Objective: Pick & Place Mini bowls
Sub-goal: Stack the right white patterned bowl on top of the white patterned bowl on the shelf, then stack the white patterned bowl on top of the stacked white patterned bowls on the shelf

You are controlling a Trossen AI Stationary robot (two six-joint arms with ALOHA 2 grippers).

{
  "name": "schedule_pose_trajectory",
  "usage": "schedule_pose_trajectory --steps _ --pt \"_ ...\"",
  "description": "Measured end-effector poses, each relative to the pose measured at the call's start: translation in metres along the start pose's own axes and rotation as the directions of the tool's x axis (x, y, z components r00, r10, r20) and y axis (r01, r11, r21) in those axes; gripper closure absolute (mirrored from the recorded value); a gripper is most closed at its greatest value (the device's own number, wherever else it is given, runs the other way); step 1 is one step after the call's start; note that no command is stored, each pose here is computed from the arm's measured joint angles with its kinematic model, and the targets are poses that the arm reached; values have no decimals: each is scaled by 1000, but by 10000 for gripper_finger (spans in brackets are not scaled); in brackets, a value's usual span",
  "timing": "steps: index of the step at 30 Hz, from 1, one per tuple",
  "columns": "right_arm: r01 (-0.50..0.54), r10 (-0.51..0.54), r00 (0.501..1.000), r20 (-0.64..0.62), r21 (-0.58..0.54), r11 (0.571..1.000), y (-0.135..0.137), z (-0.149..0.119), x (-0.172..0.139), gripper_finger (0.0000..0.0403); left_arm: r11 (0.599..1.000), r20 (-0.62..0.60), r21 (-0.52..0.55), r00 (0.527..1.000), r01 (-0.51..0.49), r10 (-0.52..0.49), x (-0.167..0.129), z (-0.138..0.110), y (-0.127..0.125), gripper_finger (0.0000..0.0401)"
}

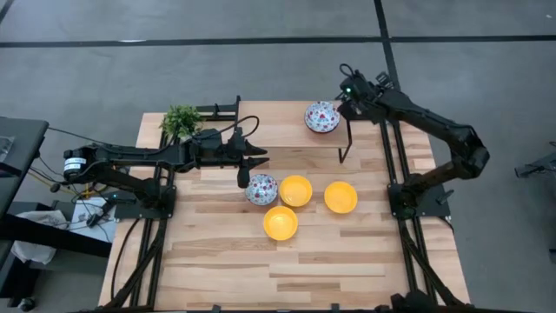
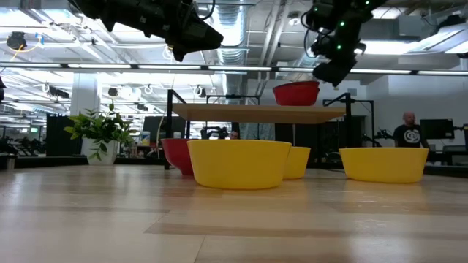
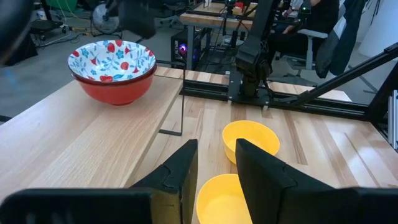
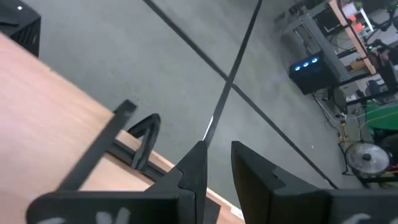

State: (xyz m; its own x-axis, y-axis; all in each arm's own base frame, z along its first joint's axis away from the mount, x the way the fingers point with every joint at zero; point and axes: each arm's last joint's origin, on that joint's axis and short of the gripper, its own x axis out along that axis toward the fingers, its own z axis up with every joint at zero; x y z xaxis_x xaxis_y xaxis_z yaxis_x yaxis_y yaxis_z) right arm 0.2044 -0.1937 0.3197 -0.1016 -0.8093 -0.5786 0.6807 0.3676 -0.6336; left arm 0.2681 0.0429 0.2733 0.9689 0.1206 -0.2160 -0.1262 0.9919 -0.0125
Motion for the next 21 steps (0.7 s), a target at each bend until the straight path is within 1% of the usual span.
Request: schedule_pose_trajectory --steps 4,10,14,21 --pt "-8 7 1000 -18 -43 999 11 2 6 340 1000 0 0 1000 0 0 0 0 0 293" --pt "-9 7 999 -33 -57 998 15 3 11 340 1000 0 0 1000 0 0 0 0 0 293" --pt "-8 6 1000 -30 -54 999 14 2 9 340 1000 0 0 1000 0 0 0 0 0 293" --pt "23 -23 1000 -4 -33 999 4 1 0 340 1000 0 0 1000 0 0 0 0 0 293"
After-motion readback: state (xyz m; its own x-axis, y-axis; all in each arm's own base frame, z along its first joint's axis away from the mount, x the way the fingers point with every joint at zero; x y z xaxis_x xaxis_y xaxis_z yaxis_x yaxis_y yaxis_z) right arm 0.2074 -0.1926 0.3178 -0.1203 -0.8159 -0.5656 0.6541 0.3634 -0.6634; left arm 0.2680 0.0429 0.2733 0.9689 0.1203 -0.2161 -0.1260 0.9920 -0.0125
